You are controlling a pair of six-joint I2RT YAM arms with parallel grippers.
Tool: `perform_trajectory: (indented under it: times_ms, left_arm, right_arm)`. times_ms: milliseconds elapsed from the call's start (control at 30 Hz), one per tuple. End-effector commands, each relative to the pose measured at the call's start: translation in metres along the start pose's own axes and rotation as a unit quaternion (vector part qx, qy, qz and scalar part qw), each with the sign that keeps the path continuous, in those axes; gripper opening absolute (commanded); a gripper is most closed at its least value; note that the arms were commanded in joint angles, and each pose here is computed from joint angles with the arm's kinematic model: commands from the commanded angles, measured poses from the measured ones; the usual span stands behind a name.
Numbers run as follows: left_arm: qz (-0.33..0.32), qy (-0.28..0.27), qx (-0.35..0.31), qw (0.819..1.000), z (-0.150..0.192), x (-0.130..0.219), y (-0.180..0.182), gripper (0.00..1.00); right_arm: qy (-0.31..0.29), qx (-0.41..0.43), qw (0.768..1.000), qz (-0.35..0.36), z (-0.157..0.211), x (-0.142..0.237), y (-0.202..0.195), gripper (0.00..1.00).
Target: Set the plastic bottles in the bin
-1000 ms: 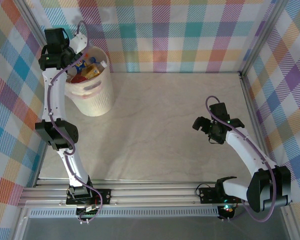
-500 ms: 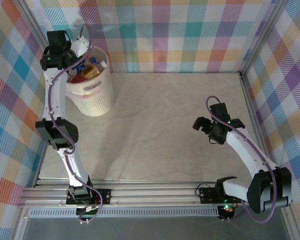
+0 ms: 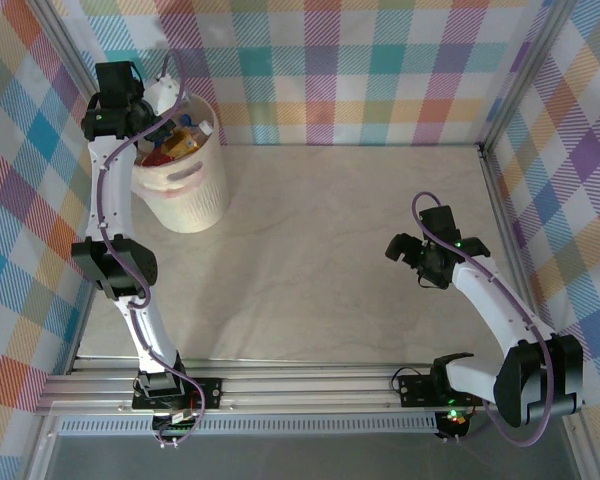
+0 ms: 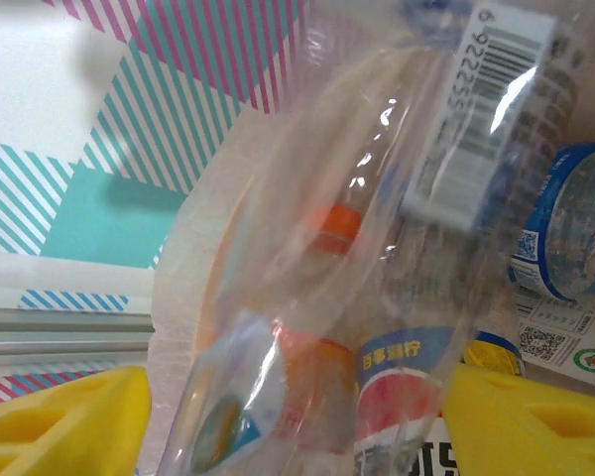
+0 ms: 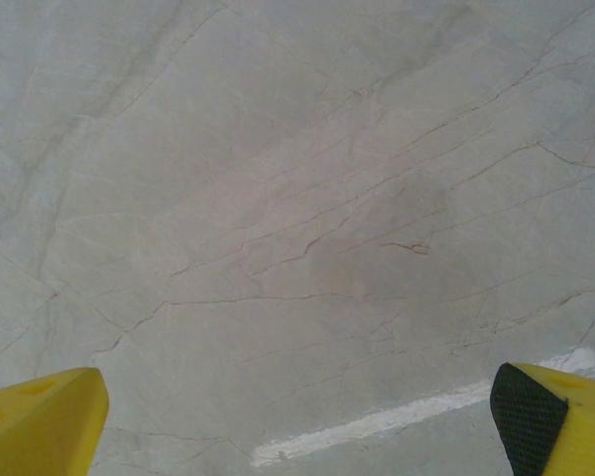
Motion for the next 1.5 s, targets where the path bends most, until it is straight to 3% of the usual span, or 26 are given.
perform_trajectory:
  times_ms: [0,333,500,767,933,1200,1300,1367,1467]
  left_arm:
    - [0.001,-0.033,0.005,0.999,-0.012,0.009,0.003,0.77]
    - [0.003,-0.060,0.021,0.998,-0.019,0.020,0.006,0.79]
    - [-0.001,-0.100,0.057,0.993,-0.029,0.043,0.014,0.79]
    - [-0.056,-0.177,0.171,0.968,-0.048,0.095,0.039,0.79]
    - [-0.078,-0.185,0.255,0.946,-0.046,0.114,0.050,0.79]
    - [-0.141,-0.125,0.431,0.883,-0.009,0.130,0.069,0.79]
    - [-0.169,-0.089,0.512,0.838,0.023,0.128,0.079,0.78]
    - [-0.179,-0.064,0.572,0.798,0.053,0.122,0.086,0.77]
    - [-0.165,-0.045,0.638,0.751,0.087,0.110,0.092,0.77]
  right_arm:
    - [-0.004,0.002,1.000,-0.001,-0.001,0.006,0.001,1.00]
    - [-0.005,0.003,1.000,0.001,-0.001,0.007,0.001,1.00]
    - [-0.006,0.004,1.000,-0.001,-0.001,0.007,0.001,1.00]
    - [-0.007,0.003,1.000,-0.003,0.002,0.006,-0.001,0.99]
    - [-0.010,0.005,1.000,-0.005,0.003,0.006,-0.002,1.00]
    - [-0.021,0.011,1.000,-0.006,0.004,0.011,-0.003,1.00]
    - [-0.022,0.014,1.000,-0.007,0.005,0.012,-0.004,1.00]
    - [-0.023,0.015,1.000,-0.008,0.005,0.014,-0.004,1.00]
    - [-0.025,0.018,1.000,-0.006,0.006,0.016,-0.005,1.00]
Point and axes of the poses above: each hand's point on the last joint's axis, 136 mm out from that joint toward the fingers, its own x axis back along the fingers, its own y axis along the line the jaws close on, z = x × y, the point moved 10 cm from there along x, back along the fingers, and after that the axes turned 3 degrees about x, right-handed, at the moved point
